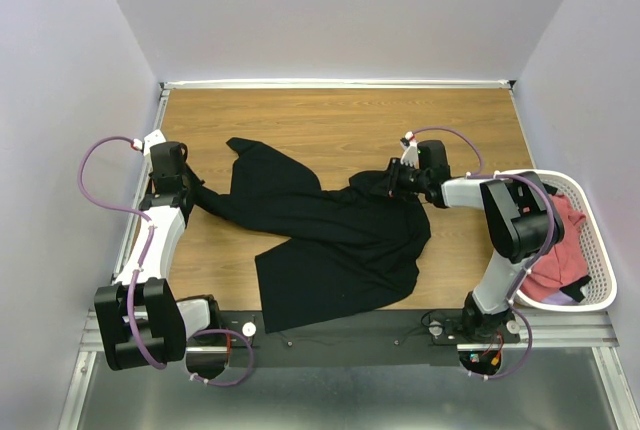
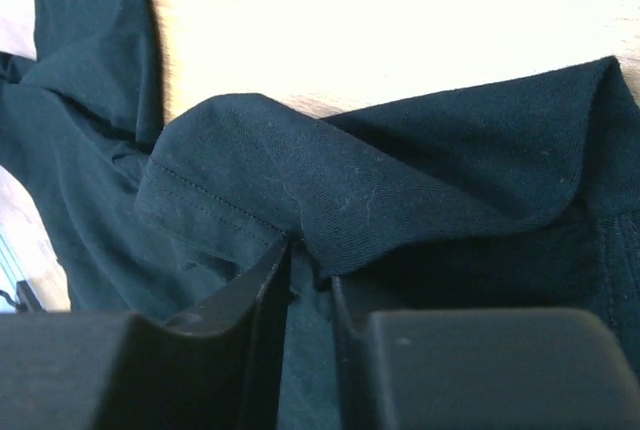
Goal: Fold and stack the t-shirts
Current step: Flatten the tshirt out
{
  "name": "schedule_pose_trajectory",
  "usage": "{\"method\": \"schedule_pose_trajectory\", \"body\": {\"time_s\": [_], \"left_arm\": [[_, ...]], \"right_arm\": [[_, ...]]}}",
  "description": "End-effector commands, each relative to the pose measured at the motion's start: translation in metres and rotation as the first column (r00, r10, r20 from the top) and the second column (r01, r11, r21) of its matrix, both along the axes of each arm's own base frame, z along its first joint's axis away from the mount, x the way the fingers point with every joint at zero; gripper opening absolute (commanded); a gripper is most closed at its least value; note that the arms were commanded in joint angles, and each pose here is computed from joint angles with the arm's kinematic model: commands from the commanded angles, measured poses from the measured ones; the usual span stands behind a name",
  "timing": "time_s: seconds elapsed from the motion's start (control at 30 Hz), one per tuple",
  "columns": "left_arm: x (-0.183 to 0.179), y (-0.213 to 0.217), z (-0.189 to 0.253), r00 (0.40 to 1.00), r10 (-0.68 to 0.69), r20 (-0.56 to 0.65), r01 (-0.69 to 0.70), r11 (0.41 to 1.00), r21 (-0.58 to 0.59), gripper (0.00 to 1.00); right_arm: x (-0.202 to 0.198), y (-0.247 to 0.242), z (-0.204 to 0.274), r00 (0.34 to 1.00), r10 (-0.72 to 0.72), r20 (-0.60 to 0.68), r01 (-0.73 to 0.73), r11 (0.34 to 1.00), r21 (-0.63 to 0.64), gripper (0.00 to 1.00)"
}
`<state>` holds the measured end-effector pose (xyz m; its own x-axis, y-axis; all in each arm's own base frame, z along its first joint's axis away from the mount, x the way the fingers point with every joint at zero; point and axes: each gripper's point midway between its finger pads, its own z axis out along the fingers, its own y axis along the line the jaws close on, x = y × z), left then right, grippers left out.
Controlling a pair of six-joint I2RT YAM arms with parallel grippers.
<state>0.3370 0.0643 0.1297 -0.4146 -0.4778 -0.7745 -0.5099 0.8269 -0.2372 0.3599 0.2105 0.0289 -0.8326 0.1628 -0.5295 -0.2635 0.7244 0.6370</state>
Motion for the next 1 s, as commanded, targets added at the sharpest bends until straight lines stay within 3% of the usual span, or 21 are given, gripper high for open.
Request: {"method": "schedule_pose_trajectory", "body": {"time_s": [0.0, 0.27, 0.5, 0.7, 0.8, 0.83, 0.9, 0.93, 0.97], "left_arm": [[0.002, 0.000, 0.005, 1.000, -0.006, 0.024, 0.005, 1.000, 0.007, 0.00], [0.001, 0.003, 0.010, 0.999, 0.007, 0.033, -0.008, 1.000, 0.017, 0.00], [0.004, 0.010, 0.043, 0.992, 0.068, 0.103, -0.069, 0.998, 0.012, 0.00], [0.028, 0.020, 0.114, 0.971, 0.101, 0.216, -0.106, 0.994, 0.011, 0.00], [0.041, 0.028, 0.159, 0.954, 0.120, 0.274, -0.128, 0.992, 0.009, 0.00], [0.045, 0.033, 0.193, 0.933, 0.129, 0.337, -0.138, 0.990, 0.004, 0.00], [0.046, 0.036, 0.219, 0.918, 0.139, 0.372, -0.149, 0.989, -0.004, 0.00], [0.045, 0.040, 0.254, 0.887, 0.149, 0.437, -0.161, 0.987, -0.009, 0.00], [0.042, 0.040, 0.270, 0.873, 0.150, 0.463, -0.163, 0.987, -0.013, 0.00]], "right_arm": [[-0.006, 0.001, -0.007, 1.000, 0.025, 0.000, -0.025, 1.000, -0.006, 0.22], [-0.006, -0.002, 0.016, 0.998, 0.024, 0.057, -0.023, 1.000, -0.016, 0.01], [0.017, -0.019, 0.087, 0.979, -0.066, 0.194, 0.079, 0.995, -0.059, 0.01], [0.051, -0.070, 0.190, 0.903, -0.246, 0.352, 0.279, 0.959, -0.046, 0.01], [0.071, -0.102, 0.262, 0.826, -0.335, 0.453, 0.378, 0.926, -0.004, 0.00], [0.074, -0.109, 0.279, 0.807, -0.351, 0.474, 0.396, 0.918, 0.006, 0.01], [0.077, -0.126, 0.333, 0.736, -0.386, 0.556, 0.440, 0.897, 0.041, 0.00], [0.075, -0.131, 0.367, 0.692, -0.398, 0.602, 0.454, 0.889, 0.066, 0.01], [0.074, -0.136, 0.367, 0.687, -0.406, 0.602, 0.468, 0.881, 0.060, 0.01]]}}
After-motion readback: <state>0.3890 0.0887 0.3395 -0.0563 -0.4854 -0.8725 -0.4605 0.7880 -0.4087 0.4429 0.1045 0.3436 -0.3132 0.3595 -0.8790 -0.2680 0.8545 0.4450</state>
